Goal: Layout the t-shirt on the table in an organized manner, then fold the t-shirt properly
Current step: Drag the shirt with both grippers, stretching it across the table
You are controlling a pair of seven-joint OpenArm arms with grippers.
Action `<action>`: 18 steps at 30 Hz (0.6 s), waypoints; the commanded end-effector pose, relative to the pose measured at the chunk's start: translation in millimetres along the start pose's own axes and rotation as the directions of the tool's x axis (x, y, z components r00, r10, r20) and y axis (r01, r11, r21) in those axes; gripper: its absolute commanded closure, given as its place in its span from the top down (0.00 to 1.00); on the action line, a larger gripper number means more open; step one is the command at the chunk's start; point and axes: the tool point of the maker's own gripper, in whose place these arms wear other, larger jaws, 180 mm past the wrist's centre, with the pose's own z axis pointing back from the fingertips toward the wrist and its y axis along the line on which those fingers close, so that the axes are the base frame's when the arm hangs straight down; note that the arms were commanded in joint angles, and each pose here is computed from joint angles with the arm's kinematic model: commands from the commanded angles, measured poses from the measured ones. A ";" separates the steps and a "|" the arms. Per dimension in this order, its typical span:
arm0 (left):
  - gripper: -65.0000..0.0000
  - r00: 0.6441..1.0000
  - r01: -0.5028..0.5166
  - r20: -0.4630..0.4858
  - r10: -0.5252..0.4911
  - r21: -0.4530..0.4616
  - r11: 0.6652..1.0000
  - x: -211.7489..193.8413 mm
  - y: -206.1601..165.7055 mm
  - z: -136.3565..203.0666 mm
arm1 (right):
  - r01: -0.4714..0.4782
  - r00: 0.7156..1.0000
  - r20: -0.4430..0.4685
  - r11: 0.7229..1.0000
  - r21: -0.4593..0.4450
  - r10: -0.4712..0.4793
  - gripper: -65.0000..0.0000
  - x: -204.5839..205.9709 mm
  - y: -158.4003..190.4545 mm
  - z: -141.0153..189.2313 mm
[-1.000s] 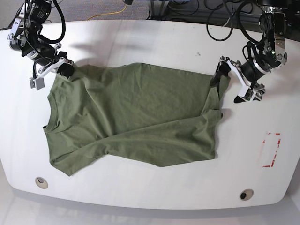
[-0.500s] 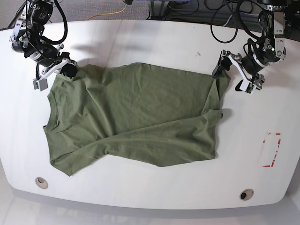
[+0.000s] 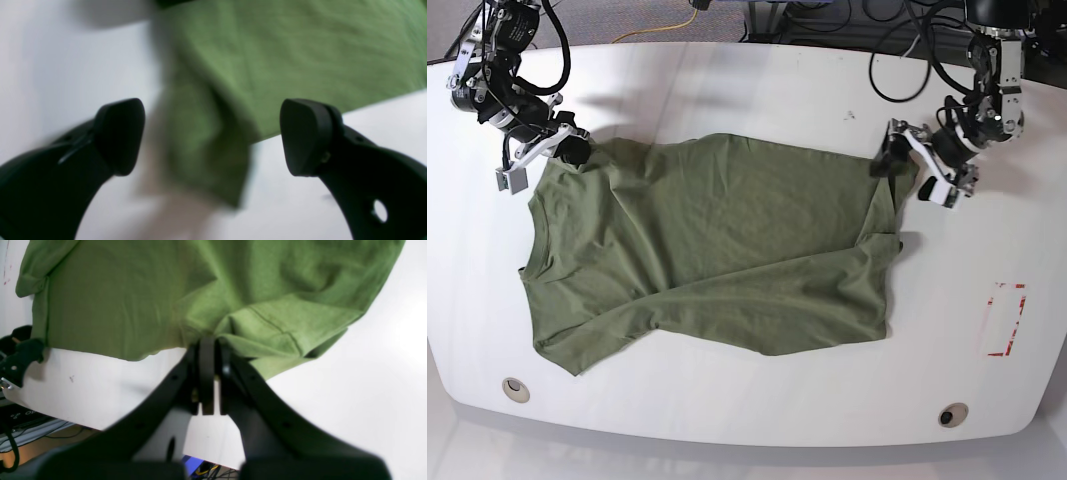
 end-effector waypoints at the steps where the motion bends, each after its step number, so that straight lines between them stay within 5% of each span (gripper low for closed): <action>1: 0.95 0.999 0.024 -0.033 -0.025 -0.025 0.999 -4.8 -8.5 -2.4 | -0.022 0.999 0.035 1.000 0.007 0.022 0.00 11.1 2.7 4.7; 10: 0.92 0.985 0.135 -0.114 -0.131 0.027 0.990 -17.2 0.9 -4.0 | -0.023 0.999 0.038 1.000 0.008 0.022 0.00 12.0 2.9 4.6; 18: 0.61 0.976 0.176 -0.135 -0.168 0.048 0.983 -17.6 4.0 -7.0 | -0.023 0.999 0.038 1.000 0.008 0.022 0.00 12.0 2.9 4.6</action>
